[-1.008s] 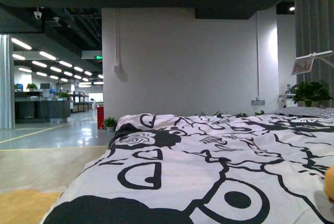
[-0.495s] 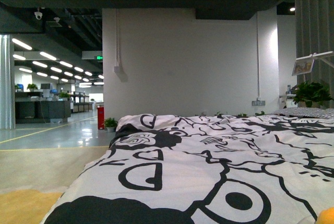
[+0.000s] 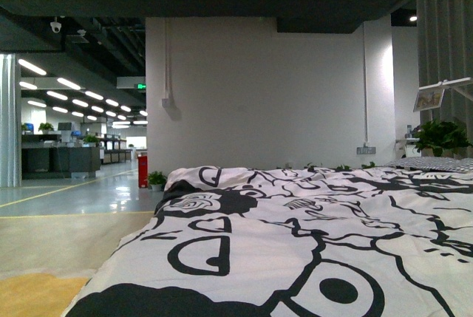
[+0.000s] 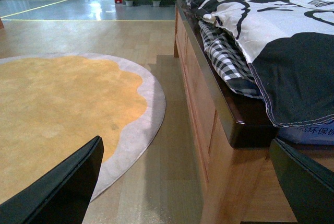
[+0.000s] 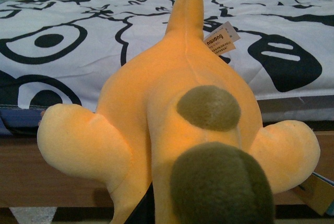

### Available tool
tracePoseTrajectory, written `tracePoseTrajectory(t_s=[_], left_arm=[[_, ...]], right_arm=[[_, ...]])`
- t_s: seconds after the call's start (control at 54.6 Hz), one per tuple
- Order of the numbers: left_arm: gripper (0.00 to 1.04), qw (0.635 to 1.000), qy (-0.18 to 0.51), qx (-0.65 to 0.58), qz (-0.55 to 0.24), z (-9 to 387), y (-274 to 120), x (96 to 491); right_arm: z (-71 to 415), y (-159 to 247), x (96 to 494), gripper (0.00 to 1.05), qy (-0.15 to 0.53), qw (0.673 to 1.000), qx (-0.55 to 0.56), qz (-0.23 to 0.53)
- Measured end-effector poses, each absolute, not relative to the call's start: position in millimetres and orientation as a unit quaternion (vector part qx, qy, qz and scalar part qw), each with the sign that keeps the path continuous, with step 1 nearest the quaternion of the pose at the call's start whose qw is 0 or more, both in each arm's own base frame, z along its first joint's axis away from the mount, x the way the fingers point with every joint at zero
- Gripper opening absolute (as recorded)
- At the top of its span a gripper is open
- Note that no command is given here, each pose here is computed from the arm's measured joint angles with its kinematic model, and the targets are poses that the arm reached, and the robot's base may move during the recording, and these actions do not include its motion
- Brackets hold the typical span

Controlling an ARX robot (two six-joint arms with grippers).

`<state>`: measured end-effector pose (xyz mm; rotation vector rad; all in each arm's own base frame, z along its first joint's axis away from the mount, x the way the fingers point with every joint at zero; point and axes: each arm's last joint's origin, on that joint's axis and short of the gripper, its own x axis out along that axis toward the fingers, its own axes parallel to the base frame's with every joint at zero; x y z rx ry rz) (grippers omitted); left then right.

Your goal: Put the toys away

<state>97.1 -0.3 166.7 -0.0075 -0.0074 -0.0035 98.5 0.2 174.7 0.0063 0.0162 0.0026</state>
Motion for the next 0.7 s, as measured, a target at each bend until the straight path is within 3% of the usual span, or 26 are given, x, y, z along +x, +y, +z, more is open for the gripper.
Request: tracePoseTrajectory(t_s=[0.696], left_arm=[[0.98, 1.000, -0.004, -0.004, -0.002, 166.7, -0.3, 97.1]], right_arm=[[167.0, 0.2, 97.5, 0.07, 0.002, 1.000, 0.003, 0.001]])
